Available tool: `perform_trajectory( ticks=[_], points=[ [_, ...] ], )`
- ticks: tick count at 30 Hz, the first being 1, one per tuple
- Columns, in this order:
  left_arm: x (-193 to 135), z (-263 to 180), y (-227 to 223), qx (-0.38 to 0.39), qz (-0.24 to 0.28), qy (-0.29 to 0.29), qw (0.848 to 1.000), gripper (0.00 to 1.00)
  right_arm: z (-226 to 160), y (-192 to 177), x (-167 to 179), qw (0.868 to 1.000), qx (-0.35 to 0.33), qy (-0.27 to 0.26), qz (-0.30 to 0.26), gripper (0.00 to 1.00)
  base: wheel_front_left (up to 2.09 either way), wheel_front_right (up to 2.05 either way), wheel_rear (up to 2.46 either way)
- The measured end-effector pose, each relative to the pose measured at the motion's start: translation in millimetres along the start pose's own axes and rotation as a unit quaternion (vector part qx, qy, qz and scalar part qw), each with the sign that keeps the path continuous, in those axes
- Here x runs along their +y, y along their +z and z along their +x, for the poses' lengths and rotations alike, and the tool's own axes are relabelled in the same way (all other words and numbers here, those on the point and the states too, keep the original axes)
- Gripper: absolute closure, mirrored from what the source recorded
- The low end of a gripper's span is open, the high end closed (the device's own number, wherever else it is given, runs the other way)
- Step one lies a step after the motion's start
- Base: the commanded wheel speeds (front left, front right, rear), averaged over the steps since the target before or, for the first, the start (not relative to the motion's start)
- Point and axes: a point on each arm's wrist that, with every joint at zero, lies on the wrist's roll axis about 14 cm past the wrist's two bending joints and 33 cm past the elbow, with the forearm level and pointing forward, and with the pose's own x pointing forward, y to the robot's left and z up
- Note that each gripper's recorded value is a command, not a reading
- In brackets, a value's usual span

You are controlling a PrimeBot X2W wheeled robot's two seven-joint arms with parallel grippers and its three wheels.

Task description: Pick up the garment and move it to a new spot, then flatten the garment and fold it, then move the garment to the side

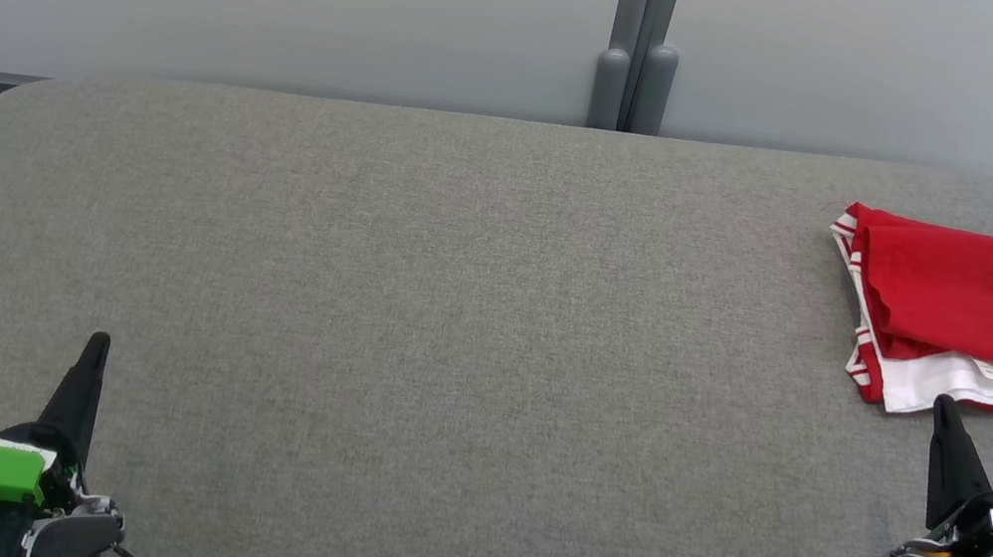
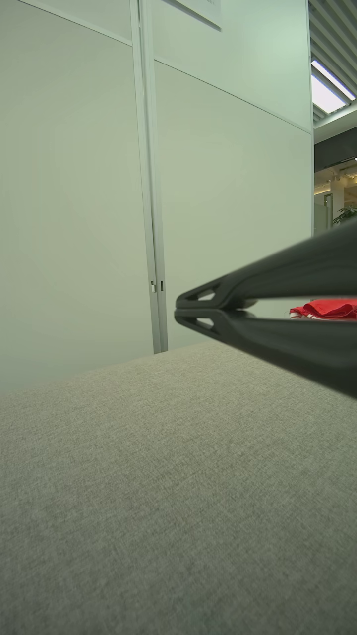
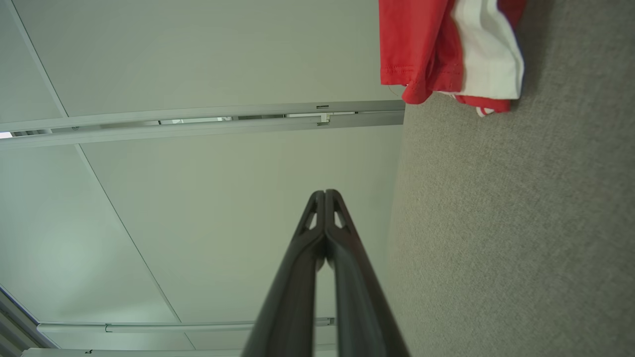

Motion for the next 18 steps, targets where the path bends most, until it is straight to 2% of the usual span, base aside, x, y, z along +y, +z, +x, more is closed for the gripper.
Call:
perform_trajectory(
  ticks=[18],
  points=[
    [-0.2,0.1,0.1,0.000,0.000,0.000,1.000,1.00,0.0,0.2,0.1,1.000,-0.001,0.000,0.000,1.00,0.00,0.00,0.00]
  ],
)
